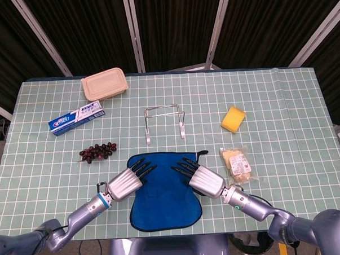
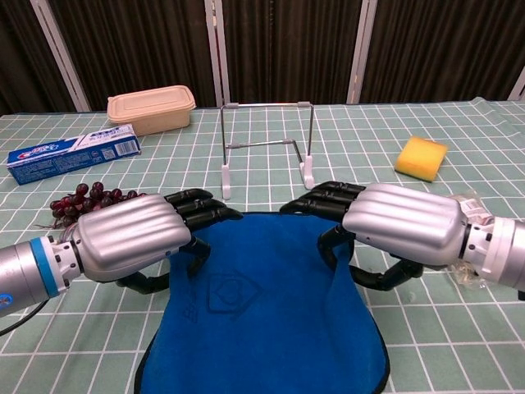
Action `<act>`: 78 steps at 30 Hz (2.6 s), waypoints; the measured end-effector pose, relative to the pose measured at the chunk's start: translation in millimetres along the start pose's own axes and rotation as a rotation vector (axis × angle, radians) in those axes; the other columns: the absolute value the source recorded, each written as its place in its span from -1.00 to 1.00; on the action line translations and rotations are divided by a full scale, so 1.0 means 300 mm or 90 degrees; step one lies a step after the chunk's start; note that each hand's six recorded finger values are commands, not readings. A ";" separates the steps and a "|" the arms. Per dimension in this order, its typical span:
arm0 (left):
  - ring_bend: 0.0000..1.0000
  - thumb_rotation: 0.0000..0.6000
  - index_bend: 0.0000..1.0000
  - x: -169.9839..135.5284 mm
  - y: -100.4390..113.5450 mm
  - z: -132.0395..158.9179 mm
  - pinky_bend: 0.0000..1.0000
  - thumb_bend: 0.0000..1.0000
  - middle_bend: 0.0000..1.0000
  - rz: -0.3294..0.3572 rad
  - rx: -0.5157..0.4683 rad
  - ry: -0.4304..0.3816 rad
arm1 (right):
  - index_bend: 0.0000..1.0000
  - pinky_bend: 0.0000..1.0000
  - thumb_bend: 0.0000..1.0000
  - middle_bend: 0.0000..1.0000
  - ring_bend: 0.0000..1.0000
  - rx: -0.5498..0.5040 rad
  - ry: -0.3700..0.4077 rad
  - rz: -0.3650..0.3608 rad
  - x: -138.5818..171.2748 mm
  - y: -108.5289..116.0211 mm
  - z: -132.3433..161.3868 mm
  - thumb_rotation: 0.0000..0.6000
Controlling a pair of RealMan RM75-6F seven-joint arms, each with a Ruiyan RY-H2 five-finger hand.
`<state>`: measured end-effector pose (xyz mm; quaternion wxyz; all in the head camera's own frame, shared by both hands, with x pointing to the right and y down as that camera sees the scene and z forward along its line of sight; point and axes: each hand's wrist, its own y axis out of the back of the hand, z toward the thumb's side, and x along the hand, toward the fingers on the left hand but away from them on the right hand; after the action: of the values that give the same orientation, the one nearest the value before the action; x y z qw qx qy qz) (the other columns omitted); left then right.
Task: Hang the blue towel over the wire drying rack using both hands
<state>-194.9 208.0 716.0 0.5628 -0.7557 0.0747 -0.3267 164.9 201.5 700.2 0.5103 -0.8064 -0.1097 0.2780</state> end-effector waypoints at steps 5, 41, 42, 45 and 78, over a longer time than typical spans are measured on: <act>-1.00 1.00 0.61 0.005 0.057 -0.043 -1.00 0.04 -1.00 0.042 -0.011 0.032 | 0.26 -1.00 -0.04 -1.00 -1.00 0.001 -0.002 -0.034 -0.011 0.062 -0.006 1.00; -1.00 1.00 0.61 0.156 0.624 -0.430 -1.00 0.04 -1.00 0.261 -0.071 0.271 | 0.26 -1.00 -0.04 -0.98 -1.00 -0.022 -0.194 -0.211 -0.287 0.737 -0.346 1.00; -1.00 1.00 0.61 0.166 0.628 -0.438 -1.00 0.04 -1.00 0.260 -0.074 0.276 | 0.26 -1.00 -0.04 -0.98 -1.00 -0.024 -0.201 -0.210 -0.293 0.738 -0.360 1.00; -1.00 1.00 0.61 0.192 0.630 -0.458 -1.00 0.04 -1.00 0.256 -0.076 0.290 | 0.26 -1.00 -0.04 -0.98 -1.00 -0.046 -0.230 -0.204 -0.312 0.734 -0.410 1.00; -1.00 1.00 0.61 0.294 0.598 -0.540 -1.00 0.04 -1.00 0.240 -0.052 0.309 | 0.26 -1.00 -0.04 -0.96 -1.00 -0.107 -0.319 -0.200 -0.370 0.706 -0.655 1.00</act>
<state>-174.4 -28.0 615.8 0.5483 -0.6504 0.3590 -0.3839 161.2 -95.6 614.1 0.4358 -0.7251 -0.3782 0.3759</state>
